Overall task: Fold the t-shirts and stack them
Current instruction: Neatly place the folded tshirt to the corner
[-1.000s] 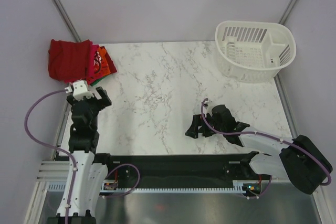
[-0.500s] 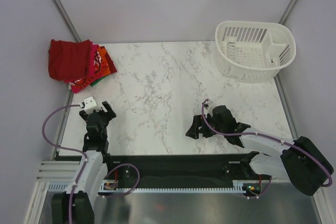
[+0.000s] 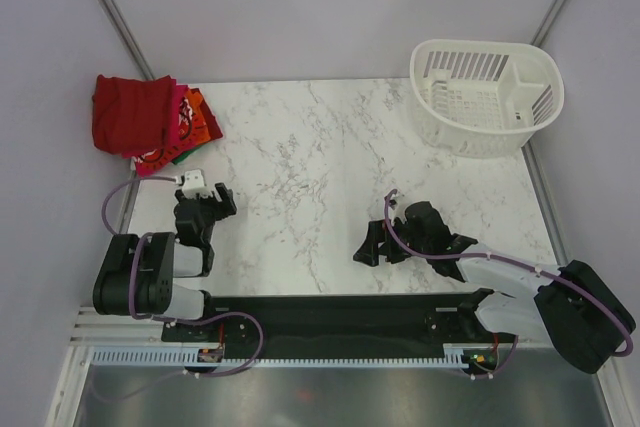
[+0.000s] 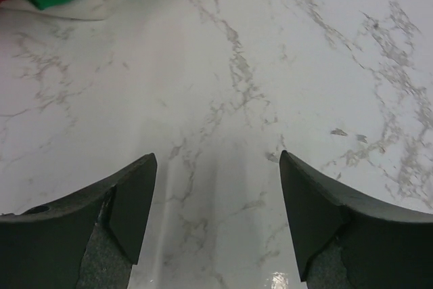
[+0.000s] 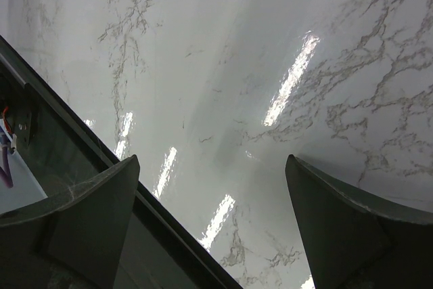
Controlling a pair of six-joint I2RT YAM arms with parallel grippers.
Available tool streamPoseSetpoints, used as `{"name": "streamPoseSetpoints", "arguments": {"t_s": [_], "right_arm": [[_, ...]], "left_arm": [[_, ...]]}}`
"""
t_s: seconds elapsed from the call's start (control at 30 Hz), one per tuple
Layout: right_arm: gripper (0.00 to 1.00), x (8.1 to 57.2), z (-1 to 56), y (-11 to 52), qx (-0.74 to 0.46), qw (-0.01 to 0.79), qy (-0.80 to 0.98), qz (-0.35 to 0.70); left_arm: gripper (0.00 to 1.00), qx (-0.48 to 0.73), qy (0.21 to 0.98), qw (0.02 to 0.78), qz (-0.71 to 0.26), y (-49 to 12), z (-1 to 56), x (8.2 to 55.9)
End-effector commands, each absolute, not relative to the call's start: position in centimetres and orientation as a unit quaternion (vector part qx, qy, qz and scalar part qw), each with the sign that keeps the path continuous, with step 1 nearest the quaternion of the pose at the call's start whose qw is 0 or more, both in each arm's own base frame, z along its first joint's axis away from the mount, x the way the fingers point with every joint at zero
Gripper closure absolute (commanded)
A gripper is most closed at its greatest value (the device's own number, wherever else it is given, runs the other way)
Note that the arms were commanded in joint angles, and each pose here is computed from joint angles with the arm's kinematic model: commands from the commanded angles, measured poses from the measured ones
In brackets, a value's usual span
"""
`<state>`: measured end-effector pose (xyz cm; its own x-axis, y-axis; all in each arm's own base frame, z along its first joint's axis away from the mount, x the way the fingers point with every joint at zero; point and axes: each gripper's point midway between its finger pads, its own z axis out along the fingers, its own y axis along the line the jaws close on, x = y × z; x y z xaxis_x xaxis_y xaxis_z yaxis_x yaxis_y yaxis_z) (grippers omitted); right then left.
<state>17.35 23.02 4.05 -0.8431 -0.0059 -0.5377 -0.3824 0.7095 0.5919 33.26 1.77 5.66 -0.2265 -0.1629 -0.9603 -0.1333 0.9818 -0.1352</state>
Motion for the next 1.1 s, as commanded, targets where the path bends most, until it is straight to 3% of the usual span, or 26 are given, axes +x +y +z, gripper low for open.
{"name": "streamPoseSetpoints", "arguments": {"t_s": [0.0, 0.1, 0.13, 0.3, 0.6, 0.93, 1.07], "right_arm": [[0.02, 17.1, 4.0, 23.2, -0.116, 0.256, 0.886, 0.37], [0.02, 17.1, 4.0, 23.2, -0.116, 0.257, 0.885, 0.371], [0.02, 17.1, 3.9, 23.2, -0.116, 0.256, 0.885, 0.371], [0.02, 17.1, 4.1, 23.2, -0.117, 0.256, 0.884, 0.373], [0.02, 17.4, 3.8, 22.4, -0.104, 0.249, 0.9, 0.342], [0.02, 26.3, 13.5, 22.1, -0.105, 0.398, 0.88, 0.236], [0.02, 29.6, 14.6, 22.9, -0.087, 0.411, 0.884, 0.207]], "left_arm": [[0.19, 0.022, 0.703, 0.709, -0.051, -1.5, 11.8, 36.0], [0.19, 0.064, 0.714, 0.694, -0.068, -2.9, 11.1, 36.2], [0.0, 0.096, 0.716, 0.687, -0.075, -3.8, 10.8, 36.0], [0.0, -0.002, 0.729, 0.684, -0.029, -0.6, 10.8, 36.9], [0.0, 0.0, 0.729, 0.684, -0.028, -0.6, 10.8, 36.9], [0.0, 0.0, 0.729, 0.684, -0.028, -0.6, 10.8, 36.9], [0.0, 0.0, 0.729, 0.684, -0.028, -0.6, 10.8, 36.9]]}}
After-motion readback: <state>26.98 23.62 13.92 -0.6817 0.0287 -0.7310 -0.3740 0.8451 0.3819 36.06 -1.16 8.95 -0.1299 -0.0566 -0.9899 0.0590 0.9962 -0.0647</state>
